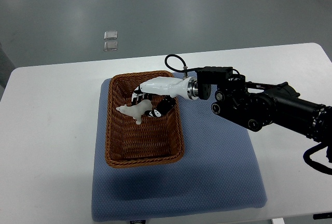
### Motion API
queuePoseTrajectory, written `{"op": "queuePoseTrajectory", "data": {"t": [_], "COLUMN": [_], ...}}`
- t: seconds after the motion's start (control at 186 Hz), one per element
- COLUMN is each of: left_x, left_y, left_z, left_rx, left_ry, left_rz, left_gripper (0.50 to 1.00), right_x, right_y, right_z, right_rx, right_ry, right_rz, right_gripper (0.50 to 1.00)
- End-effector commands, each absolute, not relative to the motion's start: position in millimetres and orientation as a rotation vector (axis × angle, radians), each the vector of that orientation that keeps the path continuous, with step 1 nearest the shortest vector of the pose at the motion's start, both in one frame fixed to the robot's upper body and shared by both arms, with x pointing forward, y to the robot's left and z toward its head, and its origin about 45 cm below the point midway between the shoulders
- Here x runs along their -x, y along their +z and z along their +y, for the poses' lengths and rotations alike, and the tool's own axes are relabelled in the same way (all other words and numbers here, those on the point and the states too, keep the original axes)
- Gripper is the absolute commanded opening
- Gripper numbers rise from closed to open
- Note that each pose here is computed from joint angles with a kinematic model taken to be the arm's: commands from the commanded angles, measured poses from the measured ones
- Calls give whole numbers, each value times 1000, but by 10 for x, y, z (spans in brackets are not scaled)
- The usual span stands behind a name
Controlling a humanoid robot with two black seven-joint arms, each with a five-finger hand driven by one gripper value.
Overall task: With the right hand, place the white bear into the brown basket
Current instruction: 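Lift the bear with the right hand and carry it over the basket, then lower the bear into the basket and open the right hand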
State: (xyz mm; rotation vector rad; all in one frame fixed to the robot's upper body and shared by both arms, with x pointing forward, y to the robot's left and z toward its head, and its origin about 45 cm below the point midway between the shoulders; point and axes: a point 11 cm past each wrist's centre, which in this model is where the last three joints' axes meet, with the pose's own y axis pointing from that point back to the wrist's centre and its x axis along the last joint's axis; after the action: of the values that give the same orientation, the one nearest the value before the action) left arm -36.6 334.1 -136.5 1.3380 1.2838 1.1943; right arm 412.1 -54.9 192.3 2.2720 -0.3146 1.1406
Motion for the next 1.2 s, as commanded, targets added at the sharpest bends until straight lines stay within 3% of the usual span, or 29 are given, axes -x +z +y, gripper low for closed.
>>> {"op": "queuePoseTrajectory", "data": {"t": [0.0, 0.242, 0.291, 0.484, 0.554, 0.781, 0.926, 0.99, 1.195], "left_x": [367, 367, 367, 367, 367, 367, 367, 367, 367], "left_y": [-1365, -1365, -1365, -1365, -1365, -1365, -1365, -1365, -1365], "left_z": [3339, 3341, 3341, 3339, 3339, 3339, 3341, 3339, 3341], "left_rx": [-1337, -1339, -1339, -1337, -1337, -1337, -1339, -1337, -1339], "left_ry": [1194, 1195, 1195, 1194, 1194, 1194, 1195, 1194, 1195], "left_rz": [1284, 1284, 1284, 1284, 1284, 1284, 1284, 1284, 1284], "left_gripper": [1000, 1000, 1000, 1000, 1000, 1000, 1000, 1000, 1000], "right_x": [-4134, -4137, -4134, -4141, -4137, -4139, -4174, -4211, -4412], "right_y": [1886, 1866, 1866, 1873, 1873, 1878, 1940, 1988, 2308], "right_z": [-576, -599, -591, -598, -589, -593, -616, -666, -965], "right_rx": [-2259, -2256, -2257, -2257, -2260, -2263, -2276, -2279, -2380], "right_ry": [1137, 1136, 1137, 1138, 1139, 1135, 1126, 1129, 1024], "right_rz": [-318, -331, -330, -337, -335, -337, -360, -385, -618], "right_gripper": [568, 611, 648, 693, 752, 774, 825, 858, 879]}}
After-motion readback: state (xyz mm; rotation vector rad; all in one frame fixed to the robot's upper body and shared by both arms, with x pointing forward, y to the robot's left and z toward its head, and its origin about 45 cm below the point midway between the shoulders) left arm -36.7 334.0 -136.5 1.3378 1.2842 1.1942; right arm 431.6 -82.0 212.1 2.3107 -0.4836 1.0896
